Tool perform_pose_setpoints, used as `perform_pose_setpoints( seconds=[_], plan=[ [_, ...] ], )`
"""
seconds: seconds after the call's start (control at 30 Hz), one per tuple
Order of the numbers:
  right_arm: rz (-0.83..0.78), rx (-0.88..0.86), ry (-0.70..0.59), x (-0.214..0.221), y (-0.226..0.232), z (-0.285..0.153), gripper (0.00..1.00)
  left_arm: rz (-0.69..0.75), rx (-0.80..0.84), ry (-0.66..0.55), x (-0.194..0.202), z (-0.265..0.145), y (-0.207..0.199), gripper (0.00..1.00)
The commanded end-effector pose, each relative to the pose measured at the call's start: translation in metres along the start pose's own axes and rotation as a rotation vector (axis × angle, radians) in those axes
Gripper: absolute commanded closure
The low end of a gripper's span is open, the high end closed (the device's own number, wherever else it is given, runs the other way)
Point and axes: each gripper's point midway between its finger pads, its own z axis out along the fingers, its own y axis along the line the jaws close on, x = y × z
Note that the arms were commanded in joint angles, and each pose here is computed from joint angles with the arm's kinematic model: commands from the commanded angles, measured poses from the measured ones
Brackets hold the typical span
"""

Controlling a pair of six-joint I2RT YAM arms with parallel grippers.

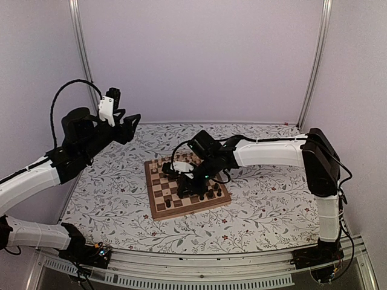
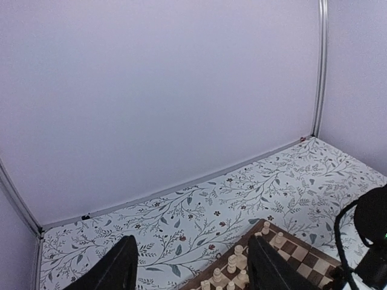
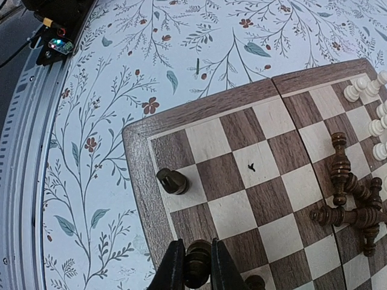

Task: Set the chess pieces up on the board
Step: Place the chess piece on the chessboard.

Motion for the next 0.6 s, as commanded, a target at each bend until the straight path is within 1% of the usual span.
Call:
perform_pose_setpoints(
  seconds=[0.0, 0.57],
  plan=[
    [-0.022, -0.003, 0.026, 0.003, 0.002, 0.012, 0.95, -0.026, 0.007, -0.074, -0.023, -0.003, 0.003, 0.36],
    [-0.044, -0.020, 0.047, 0.006, 0.010, 0.031, 0.93, -0.020, 0.024, -0.066, -0.021, -0.001, 0.000, 0.36]
  ],
)
